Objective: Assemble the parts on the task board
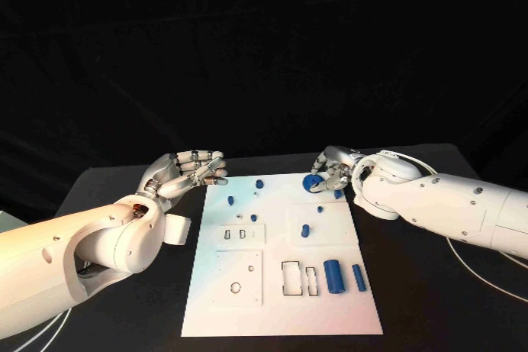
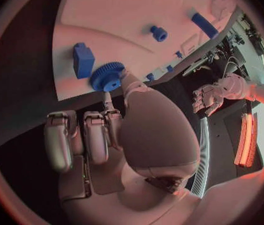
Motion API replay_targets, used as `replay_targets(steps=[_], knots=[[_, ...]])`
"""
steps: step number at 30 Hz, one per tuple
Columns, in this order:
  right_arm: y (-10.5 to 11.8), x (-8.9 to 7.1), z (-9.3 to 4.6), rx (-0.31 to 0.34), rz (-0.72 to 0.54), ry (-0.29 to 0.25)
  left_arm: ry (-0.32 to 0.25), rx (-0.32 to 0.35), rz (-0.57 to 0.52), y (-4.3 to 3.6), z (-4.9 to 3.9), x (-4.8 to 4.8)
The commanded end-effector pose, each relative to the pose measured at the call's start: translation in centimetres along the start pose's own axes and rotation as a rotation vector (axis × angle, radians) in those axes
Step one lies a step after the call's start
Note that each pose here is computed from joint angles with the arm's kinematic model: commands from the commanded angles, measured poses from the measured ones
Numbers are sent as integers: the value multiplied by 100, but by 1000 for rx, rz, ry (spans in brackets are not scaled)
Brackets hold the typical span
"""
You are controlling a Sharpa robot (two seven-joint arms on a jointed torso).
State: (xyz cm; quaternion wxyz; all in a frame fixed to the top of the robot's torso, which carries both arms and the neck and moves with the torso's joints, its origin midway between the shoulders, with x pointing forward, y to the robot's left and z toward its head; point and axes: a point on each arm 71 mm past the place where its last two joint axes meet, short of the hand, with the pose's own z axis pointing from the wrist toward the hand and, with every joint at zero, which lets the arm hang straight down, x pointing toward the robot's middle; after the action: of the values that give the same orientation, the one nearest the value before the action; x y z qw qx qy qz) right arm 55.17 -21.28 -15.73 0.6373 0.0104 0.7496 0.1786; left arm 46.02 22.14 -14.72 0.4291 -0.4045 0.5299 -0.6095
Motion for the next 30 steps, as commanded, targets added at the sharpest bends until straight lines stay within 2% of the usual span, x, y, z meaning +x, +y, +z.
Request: replay_targets(steps=[1,18,30], knots=[[-3,20,10,1,-23,18,17,11,-13,-13,9,23],[-15,39,29,1,-29,24,15,10,-13,-10,13,18],[144,-4,-19,-99,-104,-88,15,9,-13,-8,13,14]])
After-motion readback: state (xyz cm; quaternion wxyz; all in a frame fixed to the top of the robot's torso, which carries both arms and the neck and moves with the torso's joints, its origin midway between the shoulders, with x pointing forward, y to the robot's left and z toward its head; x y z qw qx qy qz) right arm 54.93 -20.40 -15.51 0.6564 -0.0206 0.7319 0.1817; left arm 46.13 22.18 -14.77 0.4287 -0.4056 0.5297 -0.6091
